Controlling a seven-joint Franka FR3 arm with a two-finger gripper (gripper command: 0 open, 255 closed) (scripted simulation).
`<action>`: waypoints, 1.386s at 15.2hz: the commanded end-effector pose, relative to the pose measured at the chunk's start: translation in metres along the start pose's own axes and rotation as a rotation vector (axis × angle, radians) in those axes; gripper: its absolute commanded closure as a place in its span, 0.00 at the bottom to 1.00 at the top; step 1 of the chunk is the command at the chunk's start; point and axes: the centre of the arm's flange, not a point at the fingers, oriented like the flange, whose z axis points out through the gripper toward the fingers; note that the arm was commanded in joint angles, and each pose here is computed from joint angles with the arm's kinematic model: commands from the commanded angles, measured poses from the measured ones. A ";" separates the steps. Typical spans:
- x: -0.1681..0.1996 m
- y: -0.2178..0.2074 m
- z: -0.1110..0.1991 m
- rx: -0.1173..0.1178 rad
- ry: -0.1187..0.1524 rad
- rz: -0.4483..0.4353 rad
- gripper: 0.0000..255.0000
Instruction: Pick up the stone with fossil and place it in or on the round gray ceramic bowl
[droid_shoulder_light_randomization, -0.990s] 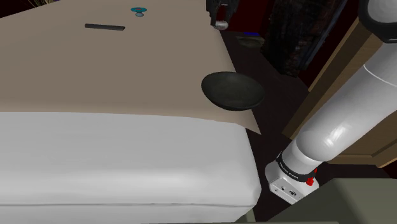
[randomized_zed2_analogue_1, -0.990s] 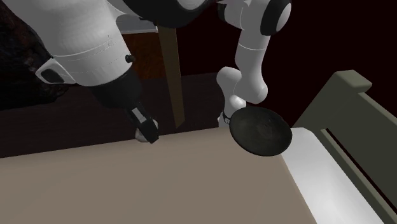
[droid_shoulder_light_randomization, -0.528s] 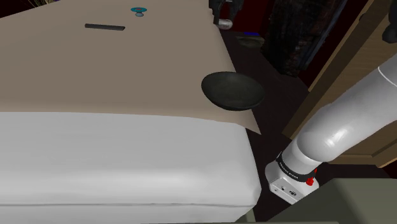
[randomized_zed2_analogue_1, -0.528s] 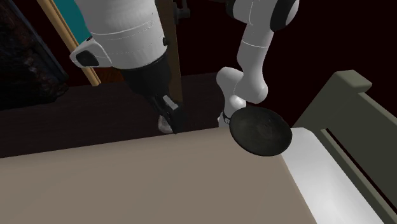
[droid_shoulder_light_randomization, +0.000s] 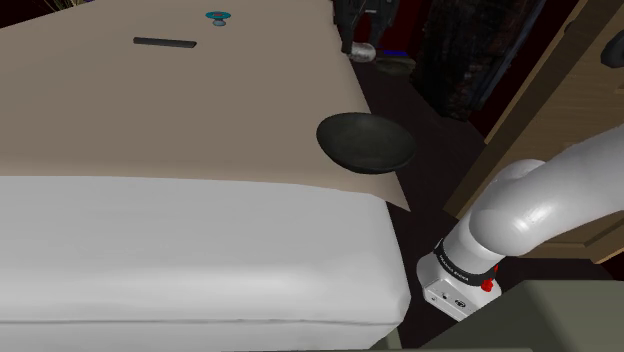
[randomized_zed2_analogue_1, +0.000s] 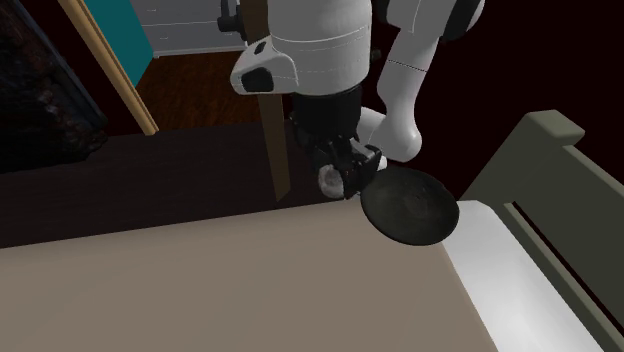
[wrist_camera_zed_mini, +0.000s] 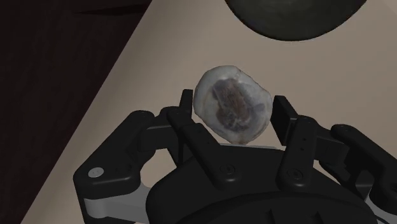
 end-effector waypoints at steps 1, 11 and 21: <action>-0.023 -0.012 0.002 -0.001 -0.001 0.001 1.00; -0.133 -0.075 0.013 -0.001 -0.001 0.001 1.00; -0.127 -0.071 0.066 -0.001 -0.001 0.001 1.00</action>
